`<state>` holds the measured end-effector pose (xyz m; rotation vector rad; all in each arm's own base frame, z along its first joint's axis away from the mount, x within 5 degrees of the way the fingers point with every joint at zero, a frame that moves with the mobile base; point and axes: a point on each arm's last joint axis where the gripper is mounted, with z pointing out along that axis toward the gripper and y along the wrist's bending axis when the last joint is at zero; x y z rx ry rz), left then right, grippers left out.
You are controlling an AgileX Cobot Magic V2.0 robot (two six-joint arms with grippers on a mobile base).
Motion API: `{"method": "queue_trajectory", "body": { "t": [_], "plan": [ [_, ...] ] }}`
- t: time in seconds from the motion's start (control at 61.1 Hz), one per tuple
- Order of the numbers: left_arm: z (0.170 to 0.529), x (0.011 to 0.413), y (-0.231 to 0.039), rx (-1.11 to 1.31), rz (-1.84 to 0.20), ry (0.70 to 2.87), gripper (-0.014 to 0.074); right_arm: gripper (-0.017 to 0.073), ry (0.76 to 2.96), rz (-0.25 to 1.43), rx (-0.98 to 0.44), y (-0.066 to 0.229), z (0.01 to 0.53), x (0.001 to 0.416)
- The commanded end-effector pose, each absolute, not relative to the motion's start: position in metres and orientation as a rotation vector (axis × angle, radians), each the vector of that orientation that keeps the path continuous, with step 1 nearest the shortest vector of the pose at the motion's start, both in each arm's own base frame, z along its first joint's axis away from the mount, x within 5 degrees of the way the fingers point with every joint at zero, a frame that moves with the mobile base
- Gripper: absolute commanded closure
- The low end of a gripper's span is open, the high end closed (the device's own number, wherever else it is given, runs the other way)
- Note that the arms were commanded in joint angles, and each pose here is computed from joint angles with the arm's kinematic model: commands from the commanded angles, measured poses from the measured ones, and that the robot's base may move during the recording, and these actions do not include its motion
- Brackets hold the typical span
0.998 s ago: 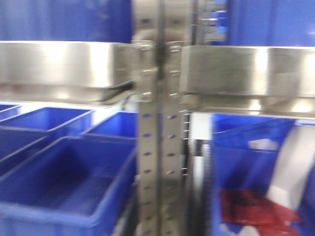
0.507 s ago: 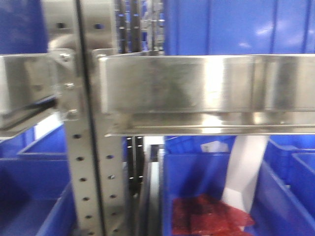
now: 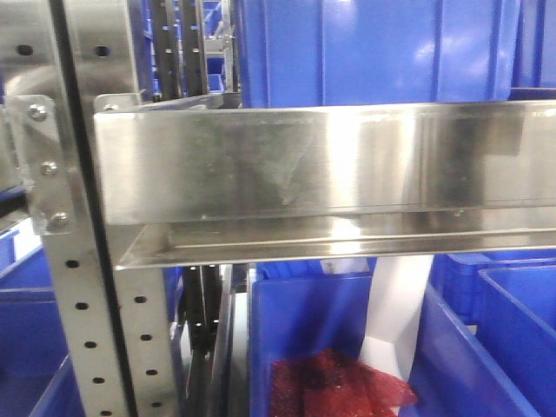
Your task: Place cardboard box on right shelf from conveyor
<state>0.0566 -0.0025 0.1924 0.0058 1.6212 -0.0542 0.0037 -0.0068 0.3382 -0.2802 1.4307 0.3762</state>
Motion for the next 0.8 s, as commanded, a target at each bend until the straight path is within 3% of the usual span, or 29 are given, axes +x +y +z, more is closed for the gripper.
{"method": "queue_trajectory", "body": {
  "t": [0.0, 0.785],
  "plan": [
    [0.1979, 0.056, -0.0018, -0.005, -0.054, 1.531, 0.071, 0.0324, 1.316, 0.374, -0.276, -0.0071, 0.3547, 0.0014],
    [0.1979, 0.056, -0.0018, -0.005, -0.054, 1.531, 0.071, 0.0324, 1.314, 0.375, -0.276, -0.0071, 0.3549, 0.0013]
  ]
}}
